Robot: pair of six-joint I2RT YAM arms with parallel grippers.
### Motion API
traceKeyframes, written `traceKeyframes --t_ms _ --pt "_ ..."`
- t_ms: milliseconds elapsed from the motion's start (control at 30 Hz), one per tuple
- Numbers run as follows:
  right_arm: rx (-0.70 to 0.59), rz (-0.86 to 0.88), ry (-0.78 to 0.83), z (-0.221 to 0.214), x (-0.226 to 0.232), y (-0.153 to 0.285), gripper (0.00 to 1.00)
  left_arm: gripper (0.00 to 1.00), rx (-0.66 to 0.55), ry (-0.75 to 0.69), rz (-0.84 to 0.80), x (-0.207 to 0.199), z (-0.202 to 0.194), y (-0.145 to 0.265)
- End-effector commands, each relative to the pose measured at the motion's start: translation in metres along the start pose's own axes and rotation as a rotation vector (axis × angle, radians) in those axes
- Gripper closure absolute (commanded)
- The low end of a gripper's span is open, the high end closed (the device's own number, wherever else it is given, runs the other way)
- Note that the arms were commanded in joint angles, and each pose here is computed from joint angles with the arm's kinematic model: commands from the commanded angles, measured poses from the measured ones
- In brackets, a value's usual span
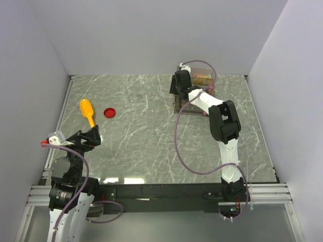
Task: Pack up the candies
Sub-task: Move the storage box to the center of the board.
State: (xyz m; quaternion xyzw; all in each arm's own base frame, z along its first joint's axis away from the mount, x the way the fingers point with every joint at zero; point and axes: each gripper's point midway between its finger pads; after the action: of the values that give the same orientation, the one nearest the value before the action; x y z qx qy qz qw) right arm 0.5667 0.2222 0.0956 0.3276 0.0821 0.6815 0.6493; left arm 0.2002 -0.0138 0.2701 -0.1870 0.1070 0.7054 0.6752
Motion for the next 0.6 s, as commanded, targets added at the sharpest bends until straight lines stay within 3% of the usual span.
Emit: traceKeyframes --t_ms 0,67,133,267,567 --pt "-0.015 -0.023 -0.002 0.007 0.002 -0.004 0.53 0.00 -0.137 0.018 -0.080 -0.011 0.029 0.021" --pt "-0.003 -0.022 0.007 0.004 0.002 -0.003 0.56 0.01 -0.138 0.018 -0.082 -0.011 0.029 0.021" --pt "0.000 -0.015 0.025 0.004 0.003 -0.002 0.66 0.00 -0.140 0.019 -0.085 -0.012 0.030 0.021" --pt "0.017 -0.008 0.070 -0.001 0.004 0.007 1.00 0.01 -0.137 0.018 -0.081 -0.011 0.029 0.021" --pt "0.082 0.095 0.250 -0.039 0.020 0.063 1.00 0.01 -0.140 0.017 -0.081 -0.011 0.031 0.023"
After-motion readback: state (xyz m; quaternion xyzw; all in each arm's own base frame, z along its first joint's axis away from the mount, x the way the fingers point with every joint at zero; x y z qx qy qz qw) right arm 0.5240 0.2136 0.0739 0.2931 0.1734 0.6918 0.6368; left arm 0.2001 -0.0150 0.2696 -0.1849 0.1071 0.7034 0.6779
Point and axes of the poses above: each gripper's point midway between its finger pads, its own y axis back along the fingers, its own x axis along the line the jaws close on, z = x × y, and after that the axes turned 8 degrees about -y, right-handed
